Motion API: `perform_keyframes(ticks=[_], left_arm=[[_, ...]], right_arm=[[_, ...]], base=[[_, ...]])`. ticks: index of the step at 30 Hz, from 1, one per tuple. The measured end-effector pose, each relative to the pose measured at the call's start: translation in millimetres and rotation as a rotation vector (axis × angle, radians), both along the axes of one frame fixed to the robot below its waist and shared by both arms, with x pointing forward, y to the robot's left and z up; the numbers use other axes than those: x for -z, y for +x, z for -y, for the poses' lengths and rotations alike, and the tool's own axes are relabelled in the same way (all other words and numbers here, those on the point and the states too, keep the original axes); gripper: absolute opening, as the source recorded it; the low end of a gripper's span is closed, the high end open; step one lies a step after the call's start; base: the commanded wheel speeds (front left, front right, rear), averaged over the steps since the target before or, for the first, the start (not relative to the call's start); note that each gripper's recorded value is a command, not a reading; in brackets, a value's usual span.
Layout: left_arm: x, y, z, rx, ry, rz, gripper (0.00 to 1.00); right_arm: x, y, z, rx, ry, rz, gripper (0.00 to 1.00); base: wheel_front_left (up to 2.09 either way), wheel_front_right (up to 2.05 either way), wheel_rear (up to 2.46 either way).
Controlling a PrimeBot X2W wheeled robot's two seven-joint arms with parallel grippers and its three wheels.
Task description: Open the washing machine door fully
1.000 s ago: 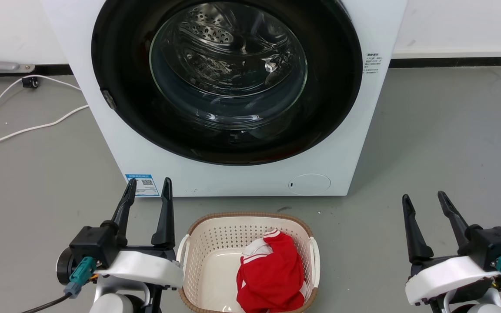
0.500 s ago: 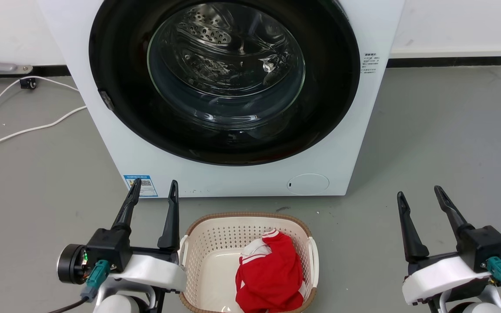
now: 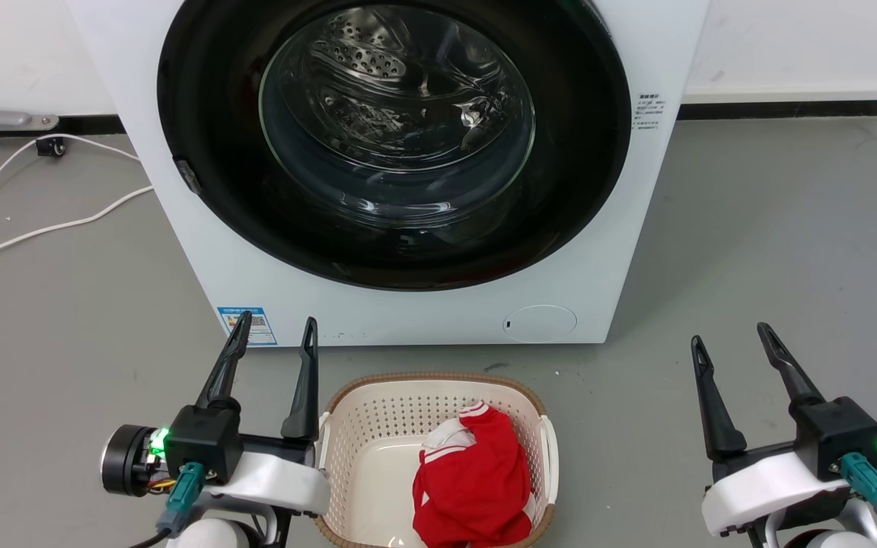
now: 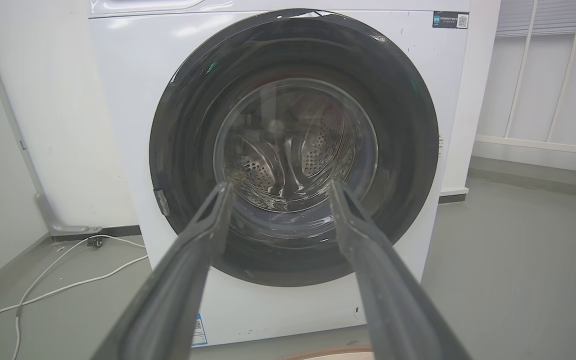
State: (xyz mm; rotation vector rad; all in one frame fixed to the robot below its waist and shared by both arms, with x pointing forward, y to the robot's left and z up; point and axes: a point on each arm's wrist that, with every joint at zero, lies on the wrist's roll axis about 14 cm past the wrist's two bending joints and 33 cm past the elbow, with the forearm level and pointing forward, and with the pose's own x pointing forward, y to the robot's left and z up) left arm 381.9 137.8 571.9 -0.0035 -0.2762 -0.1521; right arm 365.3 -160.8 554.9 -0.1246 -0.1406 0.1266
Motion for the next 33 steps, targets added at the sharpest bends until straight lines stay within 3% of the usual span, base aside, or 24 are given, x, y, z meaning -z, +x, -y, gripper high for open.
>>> perform_keyframes(ticks=[21, 22, 24, 33], left_arm=[[6.4, -0.5, -1.6, -0.006, -0.011, -0.019, 1.0], [6.6, -0.4, -1.6, -0.006, -0.011, -0.019, 1.0], [7.0, -0.2, -1.7, -0.006, -0.01, -0.02, 1.0], [7.9, 0.4, -2.5, -0.008, -0.012, -0.023, 1.0]], right_arm=[[2.9, -0.4, -1.0, -0.005, 0.035, -0.011, 1.0], [3.2, -0.3, -0.6, -0.005, 0.042, -0.012, 0.47], [3.7, -0.3, -0.5, -0.005, 0.049, -0.014, 0.0], [-6.7, -0.4, 9.3, 0.008, 0.198, 0.04, 0.0]], base=[[0.0, 0.0, 0.0], [0.0, 0.0, 0.0], [0.0, 0.0, 0.0], [0.0, 0.0, 0.0]])
